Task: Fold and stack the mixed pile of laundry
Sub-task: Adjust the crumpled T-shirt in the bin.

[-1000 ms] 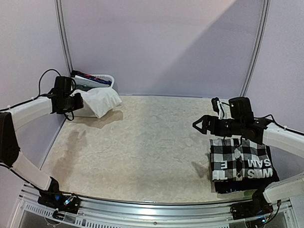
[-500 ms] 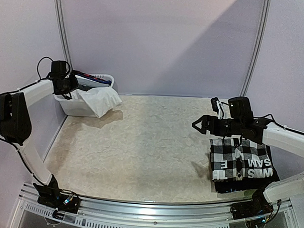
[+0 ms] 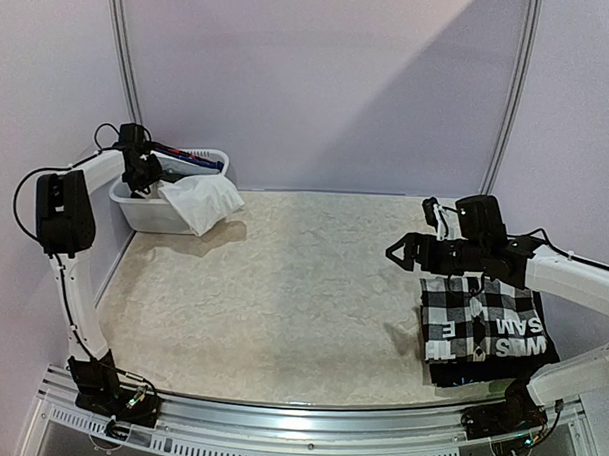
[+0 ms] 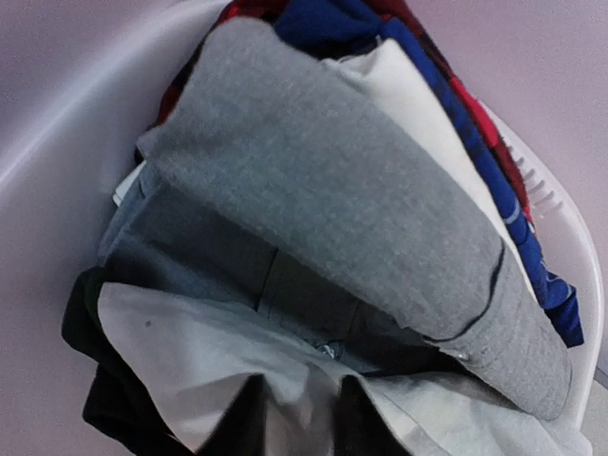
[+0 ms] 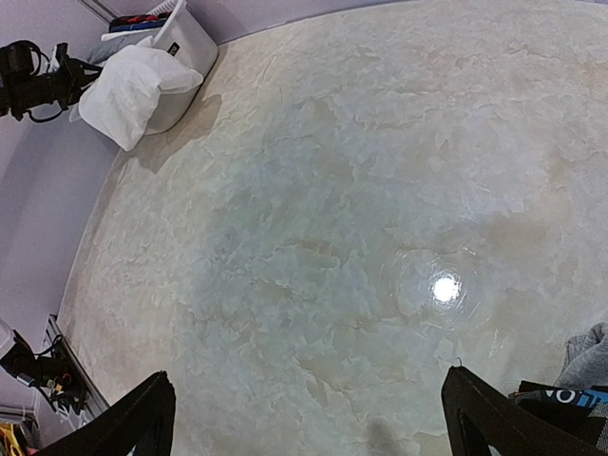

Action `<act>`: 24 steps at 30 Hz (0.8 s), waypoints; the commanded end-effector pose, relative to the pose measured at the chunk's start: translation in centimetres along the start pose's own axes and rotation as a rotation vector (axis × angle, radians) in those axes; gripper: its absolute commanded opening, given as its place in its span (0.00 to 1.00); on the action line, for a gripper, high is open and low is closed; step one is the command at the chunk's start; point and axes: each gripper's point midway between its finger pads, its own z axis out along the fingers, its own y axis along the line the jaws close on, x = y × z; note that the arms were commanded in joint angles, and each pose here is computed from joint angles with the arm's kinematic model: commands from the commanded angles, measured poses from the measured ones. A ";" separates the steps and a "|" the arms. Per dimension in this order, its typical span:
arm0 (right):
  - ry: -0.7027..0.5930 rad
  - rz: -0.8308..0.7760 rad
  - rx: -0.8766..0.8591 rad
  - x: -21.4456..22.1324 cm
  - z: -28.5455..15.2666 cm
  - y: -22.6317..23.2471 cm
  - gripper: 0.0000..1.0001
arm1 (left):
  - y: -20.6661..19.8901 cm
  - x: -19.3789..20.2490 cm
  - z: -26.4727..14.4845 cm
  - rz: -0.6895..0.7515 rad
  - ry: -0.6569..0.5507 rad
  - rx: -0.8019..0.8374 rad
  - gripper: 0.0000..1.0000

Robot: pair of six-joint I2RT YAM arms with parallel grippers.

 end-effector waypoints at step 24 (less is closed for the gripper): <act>-0.011 -0.025 0.010 -0.5 -0.2 0.2 0.99 | -11.5 -2.6 -12.5 0.254 -0.209 0.245 0.00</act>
